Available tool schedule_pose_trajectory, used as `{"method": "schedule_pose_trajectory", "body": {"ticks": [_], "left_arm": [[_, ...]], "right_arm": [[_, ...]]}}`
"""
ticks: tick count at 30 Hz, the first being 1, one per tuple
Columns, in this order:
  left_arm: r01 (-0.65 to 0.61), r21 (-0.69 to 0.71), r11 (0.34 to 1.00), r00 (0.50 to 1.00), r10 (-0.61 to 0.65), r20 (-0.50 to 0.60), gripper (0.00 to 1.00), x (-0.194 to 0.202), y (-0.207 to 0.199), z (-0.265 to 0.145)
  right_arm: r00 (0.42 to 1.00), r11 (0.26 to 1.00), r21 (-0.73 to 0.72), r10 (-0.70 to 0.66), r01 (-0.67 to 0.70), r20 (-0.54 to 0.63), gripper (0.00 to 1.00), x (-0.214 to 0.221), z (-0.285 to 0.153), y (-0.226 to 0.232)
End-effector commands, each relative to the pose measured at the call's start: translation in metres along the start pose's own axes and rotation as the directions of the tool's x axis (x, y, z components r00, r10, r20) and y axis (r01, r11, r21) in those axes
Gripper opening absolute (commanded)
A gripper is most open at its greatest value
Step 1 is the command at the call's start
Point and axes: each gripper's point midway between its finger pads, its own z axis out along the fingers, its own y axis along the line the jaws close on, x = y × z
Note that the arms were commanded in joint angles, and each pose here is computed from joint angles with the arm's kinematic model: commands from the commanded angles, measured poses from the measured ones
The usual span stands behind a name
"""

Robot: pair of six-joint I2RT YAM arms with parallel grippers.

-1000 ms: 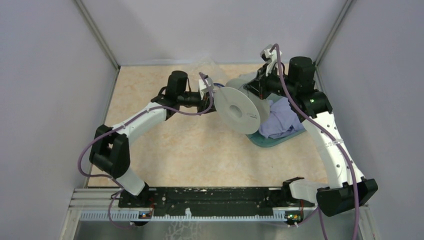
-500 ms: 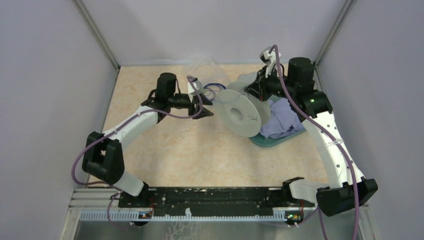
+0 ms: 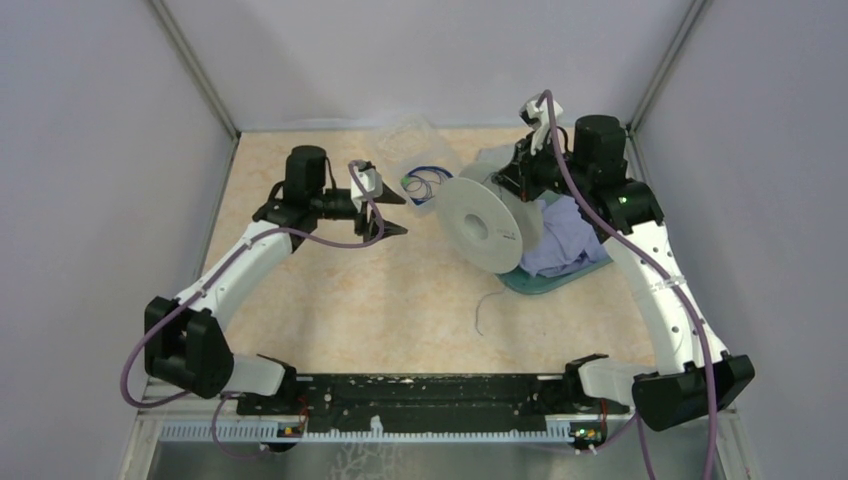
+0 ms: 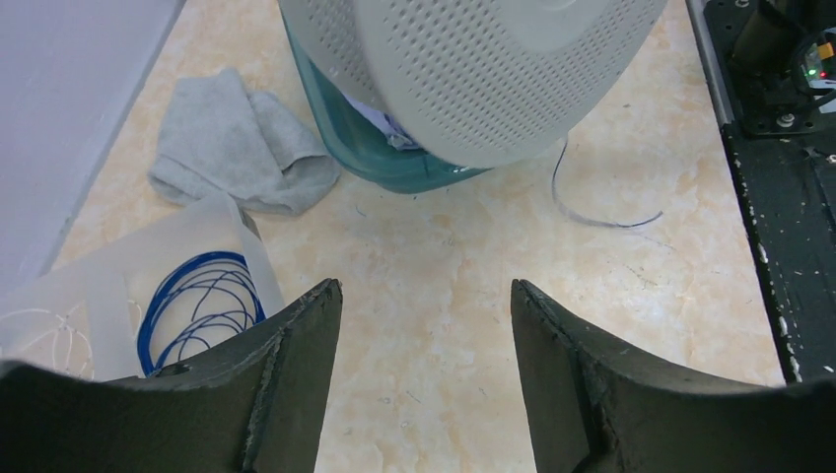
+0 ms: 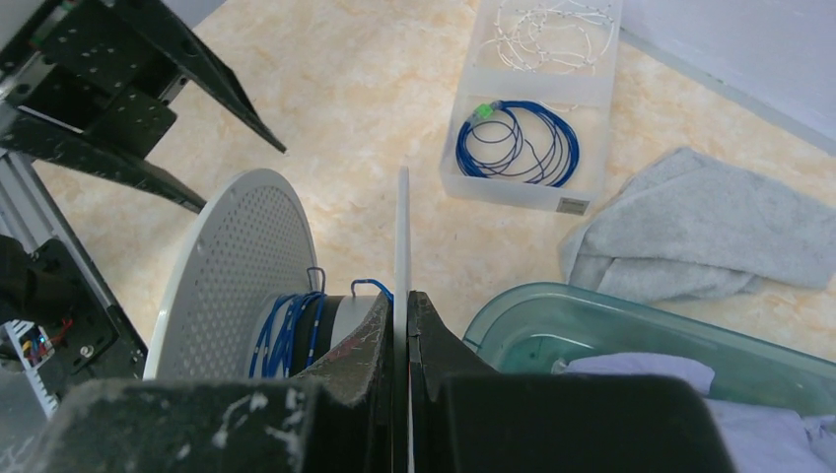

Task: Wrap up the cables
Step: Wrap the cable around the cable reel.

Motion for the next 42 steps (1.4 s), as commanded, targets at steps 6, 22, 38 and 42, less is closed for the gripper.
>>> {"method": "schedule_pose_trajectory", "body": {"ticks": [6,22,38,42], "left_arm": [[0.121,-0.032,0.992,0.991,-0.118,0.068,0.71,0.004,0.003,0.007],[0.171,0.03,0.985,0.983,-0.172,0.067,0.81,0.053,0.018,0.039],[0.217,0.307,0.927,0.962,-0.257,0.096,0.76,0.058,-0.021,0.06],[0.254,0.295,0.921,0.955,-0.287,0.074,0.72,0.062,-0.02,0.066]], "right_arm": [[0.97,0.999,0.053,-0.001,-0.012,0.244,0.0,-0.088,-0.013,0.0],[0.923,0.998,-0.065,0.037,-0.013,0.382,0.0,-0.154,-0.049,0.039],[0.916,0.992,-0.123,0.051,-0.002,0.399,0.0,-0.162,-0.066,0.058],[0.917,0.993,-0.122,0.05,-0.001,0.396,0.0,-0.161,-0.066,0.058]]}}
